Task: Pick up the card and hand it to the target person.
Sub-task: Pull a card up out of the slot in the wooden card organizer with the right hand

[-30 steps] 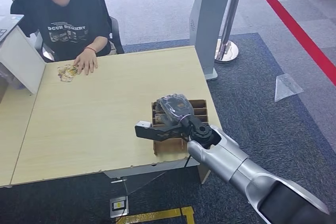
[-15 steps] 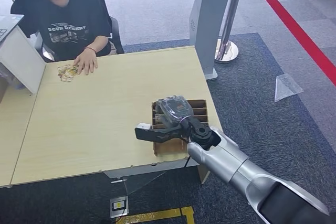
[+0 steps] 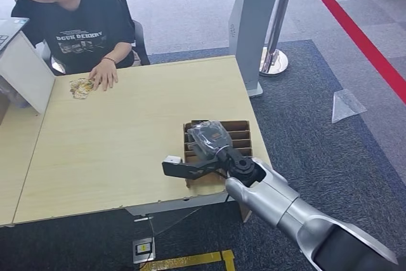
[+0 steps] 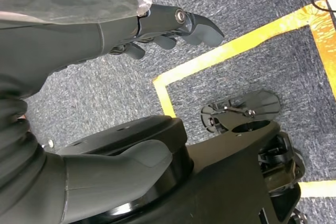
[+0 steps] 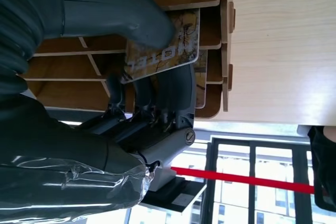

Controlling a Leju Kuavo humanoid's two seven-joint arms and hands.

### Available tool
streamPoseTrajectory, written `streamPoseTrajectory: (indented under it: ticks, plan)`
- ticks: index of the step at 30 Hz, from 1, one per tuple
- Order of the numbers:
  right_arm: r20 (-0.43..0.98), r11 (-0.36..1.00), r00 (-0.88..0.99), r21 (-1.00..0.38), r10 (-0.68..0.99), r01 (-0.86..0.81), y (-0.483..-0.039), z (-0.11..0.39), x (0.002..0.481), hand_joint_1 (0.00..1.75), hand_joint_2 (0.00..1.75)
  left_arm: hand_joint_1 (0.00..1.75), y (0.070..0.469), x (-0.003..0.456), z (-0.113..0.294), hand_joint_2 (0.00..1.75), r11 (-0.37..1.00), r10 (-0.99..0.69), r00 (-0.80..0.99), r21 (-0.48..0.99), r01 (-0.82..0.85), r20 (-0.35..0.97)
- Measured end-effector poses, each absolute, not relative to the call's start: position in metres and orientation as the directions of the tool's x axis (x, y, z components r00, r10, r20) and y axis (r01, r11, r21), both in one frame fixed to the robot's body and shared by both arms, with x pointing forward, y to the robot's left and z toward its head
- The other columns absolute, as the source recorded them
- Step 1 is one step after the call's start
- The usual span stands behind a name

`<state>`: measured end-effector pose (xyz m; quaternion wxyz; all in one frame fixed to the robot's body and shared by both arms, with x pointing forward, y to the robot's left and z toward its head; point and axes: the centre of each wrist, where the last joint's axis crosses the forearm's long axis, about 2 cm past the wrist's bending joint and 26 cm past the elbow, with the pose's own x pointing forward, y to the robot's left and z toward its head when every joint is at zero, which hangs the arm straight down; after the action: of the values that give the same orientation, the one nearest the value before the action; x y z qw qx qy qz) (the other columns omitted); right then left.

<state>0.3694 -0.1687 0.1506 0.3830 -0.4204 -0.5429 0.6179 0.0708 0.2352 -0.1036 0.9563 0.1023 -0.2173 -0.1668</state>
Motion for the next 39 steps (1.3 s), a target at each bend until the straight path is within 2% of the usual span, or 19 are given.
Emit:
streamPoseTrajectory:
  ticks: [1, 4, 15, 23, 30, 39]
  plan:
    - [-0.105, -0.118, -0.353, -0.993, 0.930, -0.014, -0.169, 0.152, 0.370, 1.65, 1.75, 0.00, 0.235, 0.071, -0.104, 1.75, 0.923, -0.364, 0.850, 0.268, 0.275, 0.382]
    - [-0.107, -0.116, -0.352, -0.993, 0.930, -0.007, -0.169, 0.154, 0.371, 1.75, 1.75, 0.00, 0.235, 0.072, -0.103, 1.75, 0.923, -0.365, 0.848, 0.267, 0.276, 0.384]
    - [-0.110, -0.106, -0.379, -0.994, 0.919, 0.030, -0.170, 0.176, 0.378, 1.75, 1.75, 0.00, 0.234, 0.072, -0.103, 1.75, 0.920, -0.373, 0.847, 0.265, 0.287, 0.379]
    - [-0.039, -0.068, -0.479, -0.997, 0.877, -0.043, -0.179, 0.201, 0.384, 1.75, 1.75, 0.00, 0.234, 0.078, -0.102, 1.75, 0.913, -0.396, 0.830, 0.263, 0.311, 0.393]
    - [-0.047, -0.145, -0.552, -0.980, 0.832, -0.136, -0.193, 0.225, 0.398, 1.75, 1.75, 0.00, 0.234, 0.087, -0.101, 1.75, 0.903, -0.423, 0.814, 0.263, 0.340, 0.398]
    - [-0.137, -0.227, -0.575, -0.970, 0.806, -0.087, -0.177, 0.287, 0.420, 1.75, 1.75, 0.00, 0.234, 0.086, -0.101, 1.75, 0.906, -0.416, 0.818, 0.260, 0.334, 0.397]
